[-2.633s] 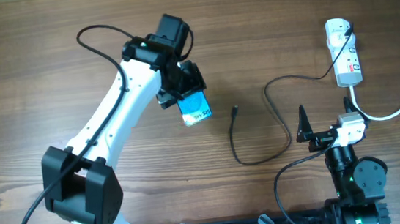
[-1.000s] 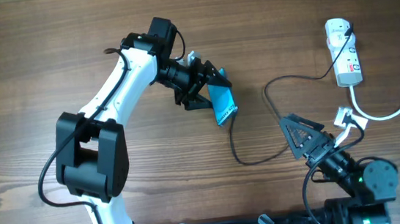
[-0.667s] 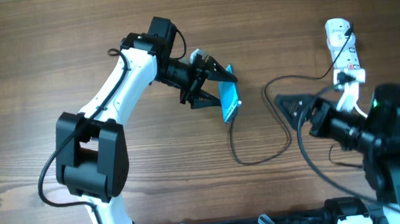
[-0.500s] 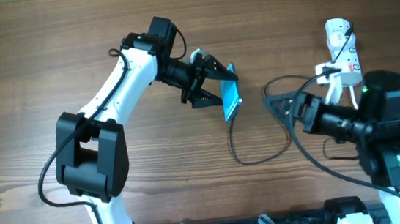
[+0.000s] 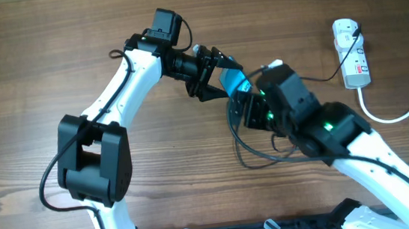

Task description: Plug charger to phone and switch on socket

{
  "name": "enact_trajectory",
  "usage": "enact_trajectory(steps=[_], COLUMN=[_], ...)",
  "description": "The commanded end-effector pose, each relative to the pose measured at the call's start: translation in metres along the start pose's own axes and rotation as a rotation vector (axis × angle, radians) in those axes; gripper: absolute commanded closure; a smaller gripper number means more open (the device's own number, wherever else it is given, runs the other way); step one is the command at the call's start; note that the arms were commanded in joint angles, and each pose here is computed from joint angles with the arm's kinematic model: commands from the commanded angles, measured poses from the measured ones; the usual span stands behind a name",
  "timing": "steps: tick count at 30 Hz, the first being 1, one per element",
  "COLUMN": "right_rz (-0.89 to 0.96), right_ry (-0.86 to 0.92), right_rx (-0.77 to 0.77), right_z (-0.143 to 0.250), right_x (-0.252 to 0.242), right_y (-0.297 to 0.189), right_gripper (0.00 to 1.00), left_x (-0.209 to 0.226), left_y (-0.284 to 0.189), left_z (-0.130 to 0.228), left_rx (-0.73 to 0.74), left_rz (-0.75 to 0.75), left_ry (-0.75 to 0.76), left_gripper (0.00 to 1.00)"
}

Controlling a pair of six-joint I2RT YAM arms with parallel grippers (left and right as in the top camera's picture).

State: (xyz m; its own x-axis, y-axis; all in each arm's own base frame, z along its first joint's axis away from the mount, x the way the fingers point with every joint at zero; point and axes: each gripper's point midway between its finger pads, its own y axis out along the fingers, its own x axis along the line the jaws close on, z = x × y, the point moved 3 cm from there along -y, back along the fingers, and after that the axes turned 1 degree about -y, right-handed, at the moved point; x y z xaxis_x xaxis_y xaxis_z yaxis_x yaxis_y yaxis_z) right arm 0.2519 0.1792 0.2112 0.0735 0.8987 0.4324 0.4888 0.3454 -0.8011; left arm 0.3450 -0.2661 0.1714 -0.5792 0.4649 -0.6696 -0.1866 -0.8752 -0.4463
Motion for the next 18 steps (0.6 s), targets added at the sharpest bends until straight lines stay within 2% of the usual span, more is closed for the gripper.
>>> enact_trajectory(steps=[1, 3, 6, 11, 14, 16, 18], right_rz=[0.012, 0.022, 0.047, 0.047, 0.062, 0.071, 0.065], right_ry=[0.044, 0.046, 0.066, 0.067, 0.066, 0.065, 0.065], right_rx=[-0.073, -0.108, -0.169, -0.188, -0.173, -0.165, -0.165], right_z=[-0.016, -0.021, -0.031, -0.035, -0.035, -0.034, -0.034], right_x=[0.005, 0.005, 0.002, 0.004, 0.003, 0.002, 0.003], right_y=[0.004, 0.003, 0.002, 0.007, 0.016, 0.021, 0.022], right_gripper=[0.02, 0.08, 0.27, 0.3, 0.36, 0.46, 0.49], left_x=[-0.007, -0.008, -0.009, -0.012, -0.013, -0.013, -0.013], left_y=[0.001, 0.001, 0.001, 0.0, 0.0, 0.0, 0.0], left_z=[0.004, 0.004, 0.004, 0.009, 0.013, 0.012, 0.012], left_rx=[0.019, 0.018, 0.016, 0.058, 0.081, 0.08, 0.08], left_rz=[0.014, 0.017, 0.02, 0.04, 0.051, 0.051, 0.051], left_ry=[-0.032, -0.034, -0.03, -0.047, -0.047, -0.047, -0.047], left_gripper=[0.32, 0.32, 0.32, 0.32, 0.32, 0.32, 0.32])
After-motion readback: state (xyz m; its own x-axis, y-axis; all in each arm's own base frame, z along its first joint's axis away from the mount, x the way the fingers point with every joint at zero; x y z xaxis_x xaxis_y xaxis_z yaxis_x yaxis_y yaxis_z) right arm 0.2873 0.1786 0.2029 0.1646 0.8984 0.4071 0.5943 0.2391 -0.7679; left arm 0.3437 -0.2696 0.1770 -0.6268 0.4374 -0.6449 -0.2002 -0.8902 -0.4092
